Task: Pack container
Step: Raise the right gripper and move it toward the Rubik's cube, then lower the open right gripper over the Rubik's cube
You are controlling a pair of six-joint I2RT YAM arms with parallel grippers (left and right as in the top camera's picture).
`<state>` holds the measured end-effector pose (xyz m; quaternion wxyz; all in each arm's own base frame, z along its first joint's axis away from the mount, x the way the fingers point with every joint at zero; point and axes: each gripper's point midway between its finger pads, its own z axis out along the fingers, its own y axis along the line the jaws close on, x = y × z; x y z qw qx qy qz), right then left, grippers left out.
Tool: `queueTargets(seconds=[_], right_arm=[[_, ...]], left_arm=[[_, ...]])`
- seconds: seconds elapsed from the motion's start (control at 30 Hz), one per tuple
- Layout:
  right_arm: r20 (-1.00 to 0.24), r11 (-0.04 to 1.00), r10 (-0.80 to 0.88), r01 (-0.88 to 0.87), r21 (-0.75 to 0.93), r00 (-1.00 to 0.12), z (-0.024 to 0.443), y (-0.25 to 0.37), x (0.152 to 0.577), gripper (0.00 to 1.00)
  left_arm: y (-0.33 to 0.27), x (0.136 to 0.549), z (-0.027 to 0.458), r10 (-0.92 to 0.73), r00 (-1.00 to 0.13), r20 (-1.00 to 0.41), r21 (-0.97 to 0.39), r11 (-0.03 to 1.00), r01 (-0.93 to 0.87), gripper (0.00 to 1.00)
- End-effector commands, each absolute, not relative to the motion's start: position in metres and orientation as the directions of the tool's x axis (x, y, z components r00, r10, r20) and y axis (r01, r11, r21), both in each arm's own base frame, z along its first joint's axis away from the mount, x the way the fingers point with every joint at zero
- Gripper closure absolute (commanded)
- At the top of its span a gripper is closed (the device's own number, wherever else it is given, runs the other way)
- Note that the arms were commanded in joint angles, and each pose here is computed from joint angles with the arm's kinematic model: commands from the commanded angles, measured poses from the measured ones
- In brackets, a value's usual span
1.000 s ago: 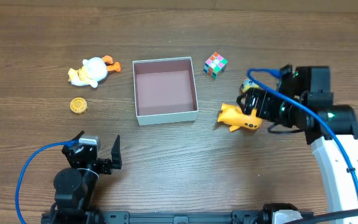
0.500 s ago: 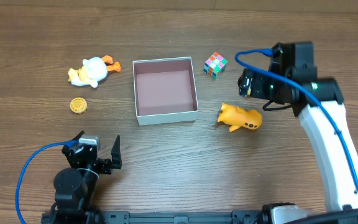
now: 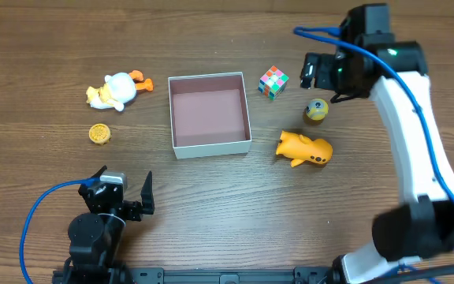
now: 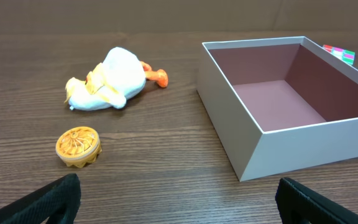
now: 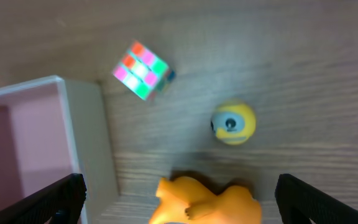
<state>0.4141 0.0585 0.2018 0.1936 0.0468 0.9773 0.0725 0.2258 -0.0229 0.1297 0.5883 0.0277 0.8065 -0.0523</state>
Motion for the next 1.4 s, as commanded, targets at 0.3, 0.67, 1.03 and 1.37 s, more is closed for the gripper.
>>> queueTargets(seconds=[0.3,0.67,1.03,1.37], right_arm=[[-0.390,0.956,0.212,0.108,0.272,-0.896,0.177,0.087,0.460,0.00],[-0.385,0.864,0.496,0.400,0.305,-0.778,0.127,0.162,0.486,0.00],[-0.435,0.797,0.599,0.551,0.246,-0.673,0.102,0.126,0.504,0.00],[-0.366,0.801,0.595,0.562,0.206,-0.715,0.047,0.130,0.506,0.00]], left_arm=[[-0.021,0.226,0.130,-0.033,-0.300,-0.953,-0.064,0.994,0.093,0.00],[-0.021,0.226,0.130,-0.033,-0.300,-0.953,-0.064,0.994,0.093,0.00],[-0.021,0.226,0.130,-0.033,-0.300,-0.953,-0.064,0.994,0.093,0.00],[-0.021,0.226,0.130,-0.033,-0.300,-0.953,-0.064,0.994,0.093,0.00]])
